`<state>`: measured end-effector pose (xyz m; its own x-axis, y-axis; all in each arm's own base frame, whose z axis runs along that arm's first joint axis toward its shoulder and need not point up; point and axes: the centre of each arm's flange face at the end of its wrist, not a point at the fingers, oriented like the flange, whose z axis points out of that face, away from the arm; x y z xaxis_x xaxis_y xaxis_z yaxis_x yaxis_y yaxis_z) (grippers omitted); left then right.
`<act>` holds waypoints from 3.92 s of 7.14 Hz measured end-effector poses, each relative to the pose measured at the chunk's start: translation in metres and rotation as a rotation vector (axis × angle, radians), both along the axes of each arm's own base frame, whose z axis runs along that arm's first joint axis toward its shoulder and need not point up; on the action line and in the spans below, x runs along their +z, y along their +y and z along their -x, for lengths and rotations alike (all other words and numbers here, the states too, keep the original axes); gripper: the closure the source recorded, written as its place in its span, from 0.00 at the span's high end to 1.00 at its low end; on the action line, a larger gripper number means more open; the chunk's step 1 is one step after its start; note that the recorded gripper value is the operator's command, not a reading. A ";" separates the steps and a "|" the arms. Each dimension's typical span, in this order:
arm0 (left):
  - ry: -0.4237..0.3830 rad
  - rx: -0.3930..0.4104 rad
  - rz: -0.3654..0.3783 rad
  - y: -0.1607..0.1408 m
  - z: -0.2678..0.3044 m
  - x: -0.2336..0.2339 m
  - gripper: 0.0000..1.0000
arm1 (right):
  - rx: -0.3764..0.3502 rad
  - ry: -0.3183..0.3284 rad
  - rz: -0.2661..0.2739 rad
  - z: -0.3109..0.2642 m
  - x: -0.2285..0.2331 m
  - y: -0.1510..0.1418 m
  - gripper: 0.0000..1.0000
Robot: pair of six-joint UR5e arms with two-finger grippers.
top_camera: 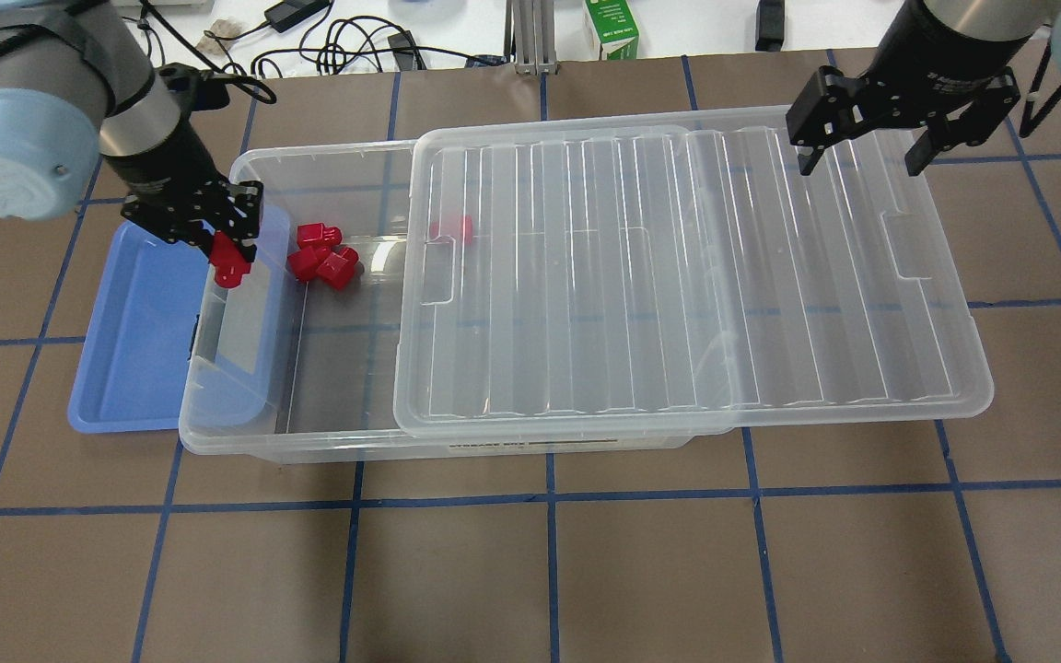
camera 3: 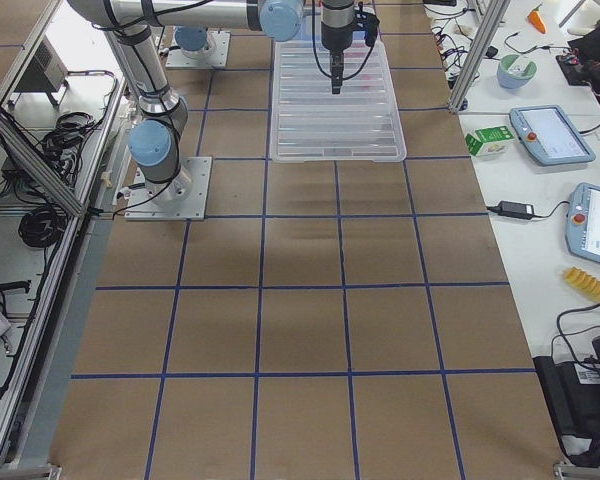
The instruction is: Place red block in blue tray from box
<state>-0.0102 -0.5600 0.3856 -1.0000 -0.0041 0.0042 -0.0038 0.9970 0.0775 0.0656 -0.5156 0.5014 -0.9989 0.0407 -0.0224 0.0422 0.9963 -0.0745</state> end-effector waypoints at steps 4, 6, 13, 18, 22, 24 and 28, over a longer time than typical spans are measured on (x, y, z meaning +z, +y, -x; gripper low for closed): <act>0.029 -0.118 0.006 0.005 -0.160 -0.073 0.00 | 0.099 -0.005 -0.067 0.173 -0.036 -0.004 1.00; 0.022 -0.125 0.021 0.009 -0.168 -0.142 0.00 | 0.077 -0.037 -0.137 0.205 -0.091 -0.016 1.00; -0.006 -0.167 0.056 -0.003 -0.142 -0.145 1.00 | 0.012 -0.072 -0.229 0.170 -0.167 -0.020 1.00; -0.010 -0.124 0.017 -0.007 -0.002 0.038 1.00 | -0.021 -0.042 -0.207 0.064 -0.164 -0.033 1.00; -0.028 -0.133 0.100 0.036 0.117 0.090 1.00 | -0.008 -0.005 -0.142 -0.019 -0.159 -0.035 1.00; -0.021 -0.159 0.117 0.047 0.136 0.098 1.00 | 0.001 -0.004 -0.127 -0.035 -0.156 -0.035 1.00; -0.011 -0.125 0.116 0.045 0.146 0.096 1.00 | -0.002 0.002 -0.015 -0.039 -0.030 -0.040 1.00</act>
<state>-0.1562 -0.5145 0.4813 -0.9927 0.1200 -0.0137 0.1204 0.9920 -0.0378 0.1050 -0.5560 0.4712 -0.9989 0.0427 -0.0201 0.0439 0.9972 -0.0599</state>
